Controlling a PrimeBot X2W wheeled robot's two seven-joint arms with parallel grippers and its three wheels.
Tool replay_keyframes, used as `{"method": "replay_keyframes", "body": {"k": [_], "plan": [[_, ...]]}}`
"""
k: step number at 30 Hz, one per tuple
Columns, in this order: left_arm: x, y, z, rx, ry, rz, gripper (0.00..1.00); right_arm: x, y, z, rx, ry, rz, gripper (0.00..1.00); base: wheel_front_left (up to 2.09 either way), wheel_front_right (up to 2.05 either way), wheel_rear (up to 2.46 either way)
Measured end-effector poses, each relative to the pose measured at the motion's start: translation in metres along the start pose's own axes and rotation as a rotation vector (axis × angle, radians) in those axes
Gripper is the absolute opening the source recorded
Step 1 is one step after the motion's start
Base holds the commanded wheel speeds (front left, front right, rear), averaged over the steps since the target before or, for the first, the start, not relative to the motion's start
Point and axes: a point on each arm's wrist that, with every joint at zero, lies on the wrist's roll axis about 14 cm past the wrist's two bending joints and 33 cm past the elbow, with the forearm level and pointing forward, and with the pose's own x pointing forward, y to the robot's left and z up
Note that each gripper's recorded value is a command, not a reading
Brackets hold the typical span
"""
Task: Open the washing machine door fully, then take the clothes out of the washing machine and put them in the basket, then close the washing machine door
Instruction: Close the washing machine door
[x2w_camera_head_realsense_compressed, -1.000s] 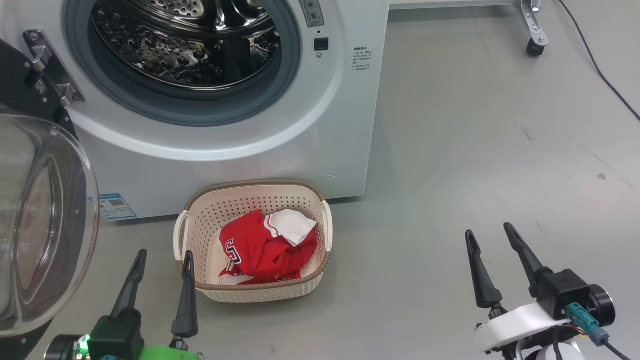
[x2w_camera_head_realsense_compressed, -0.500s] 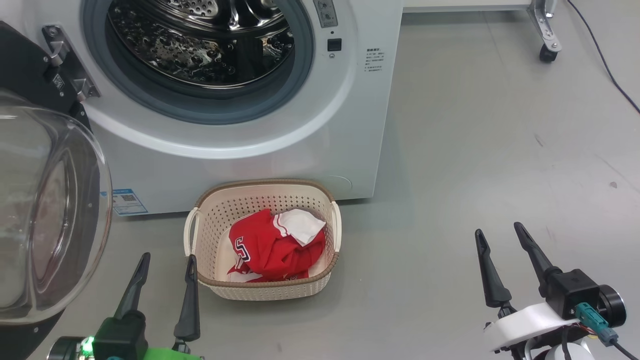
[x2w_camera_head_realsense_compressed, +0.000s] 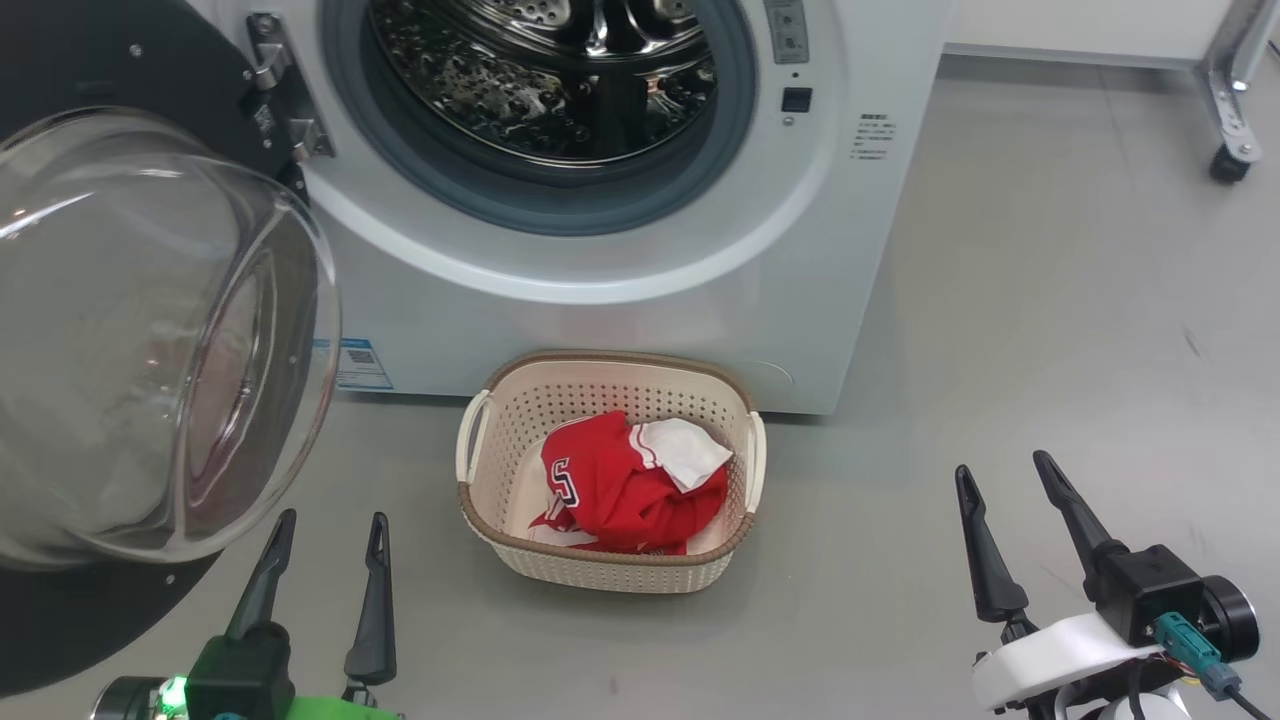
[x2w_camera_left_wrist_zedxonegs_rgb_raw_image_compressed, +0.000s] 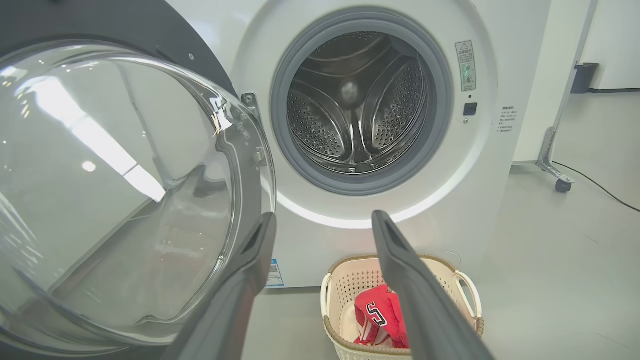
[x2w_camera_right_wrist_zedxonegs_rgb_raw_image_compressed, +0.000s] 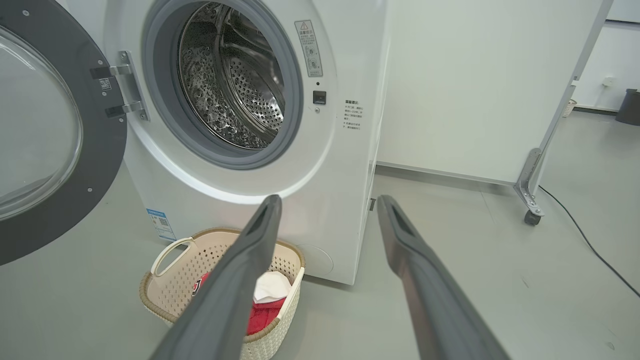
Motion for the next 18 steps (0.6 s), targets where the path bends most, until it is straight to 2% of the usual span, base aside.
{"method": "replay_keyframes", "body": {"k": [8, 18], "plan": [[-0.022, 0.040, 0.010, 0.012, -0.031, 0.138, 1.00, 0.018, 0.040, -0.003, 0.006, 0.013, 0.134, 1.00, 0.00, 0.00, 0.00], [-0.052, 0.069, 0.016, 0.016, -0.051, 0.261, 1.00, 0.034, 0.085, -0.007, 0.012, 0.030, 0.275, 1.00, 0.00, 0.00, 0.00]]}}
